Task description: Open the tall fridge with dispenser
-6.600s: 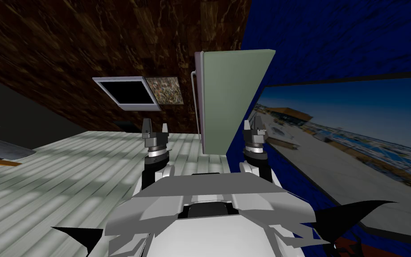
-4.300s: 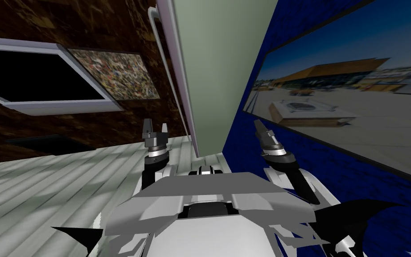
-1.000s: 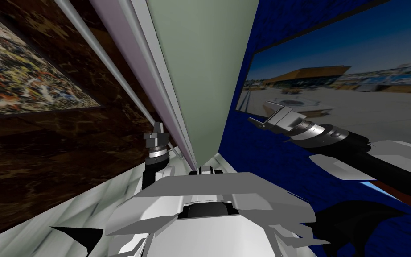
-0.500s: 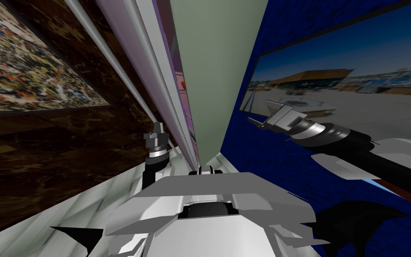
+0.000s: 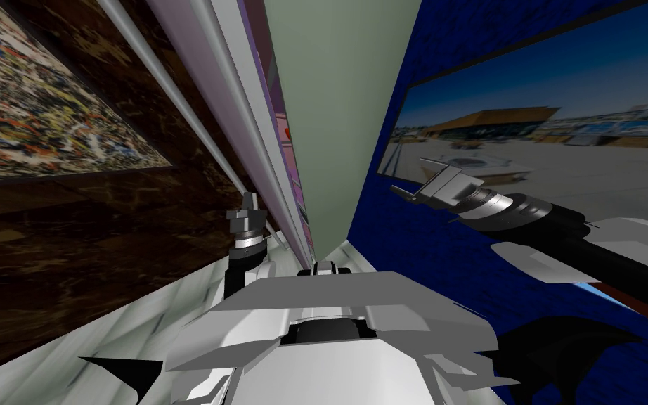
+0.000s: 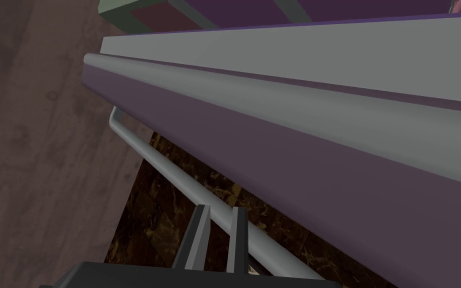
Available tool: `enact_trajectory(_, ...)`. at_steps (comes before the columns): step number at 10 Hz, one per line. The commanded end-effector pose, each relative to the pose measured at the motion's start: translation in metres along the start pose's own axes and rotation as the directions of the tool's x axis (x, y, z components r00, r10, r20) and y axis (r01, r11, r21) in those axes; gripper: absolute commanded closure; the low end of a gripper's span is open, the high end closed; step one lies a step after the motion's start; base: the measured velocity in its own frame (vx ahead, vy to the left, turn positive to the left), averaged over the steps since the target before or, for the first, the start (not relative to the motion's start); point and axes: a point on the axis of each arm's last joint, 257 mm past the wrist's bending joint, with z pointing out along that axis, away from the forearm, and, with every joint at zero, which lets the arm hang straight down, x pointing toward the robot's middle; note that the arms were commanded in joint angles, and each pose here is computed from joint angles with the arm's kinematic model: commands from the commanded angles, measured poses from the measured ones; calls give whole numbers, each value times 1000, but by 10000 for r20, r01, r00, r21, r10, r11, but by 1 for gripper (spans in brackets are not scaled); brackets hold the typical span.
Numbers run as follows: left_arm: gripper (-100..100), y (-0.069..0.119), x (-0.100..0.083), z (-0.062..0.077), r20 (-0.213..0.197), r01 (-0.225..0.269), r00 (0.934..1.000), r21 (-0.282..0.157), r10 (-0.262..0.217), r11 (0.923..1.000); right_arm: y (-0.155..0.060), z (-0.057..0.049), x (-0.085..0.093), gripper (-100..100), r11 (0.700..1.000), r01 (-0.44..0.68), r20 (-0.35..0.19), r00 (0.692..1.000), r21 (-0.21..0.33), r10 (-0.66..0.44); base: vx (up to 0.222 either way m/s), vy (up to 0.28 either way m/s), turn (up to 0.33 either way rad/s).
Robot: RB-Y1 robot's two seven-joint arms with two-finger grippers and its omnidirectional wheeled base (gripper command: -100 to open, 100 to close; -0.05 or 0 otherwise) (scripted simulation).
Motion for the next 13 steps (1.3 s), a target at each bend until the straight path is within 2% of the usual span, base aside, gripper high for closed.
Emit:
enact_trajectory(1, 0, 0, 0, 0, 0, 1, 10000, 0, -1, 10000, 0, 0, 0, -100, 10000, 0, 0, 10000, 0, 0, -3, 14, 14)
enact_trajectory(2, 0, 0, 0, 0, 0, 1, 10000, 1, -1, 10000, 0, 0, 0, -100, 10000, 0, 0, 10000, 0, 0, -5, 8, -13)
enact_trajectory(7, 0, 0, 0, 0, 1, 3, 10000, 2, -3, 10000, -17, -3, 21, -100, 9933, 1155, -646, 9913, 37, -1150, -37, 109, 112)
enact_trajectory(13, 0, 0, 0, 0, 1, 3, 10000, 2, -3, 10000, -40, -8, 47, -100, 9663, 2573, -1444, 9560, -51, -2553, -40, 128, 120)
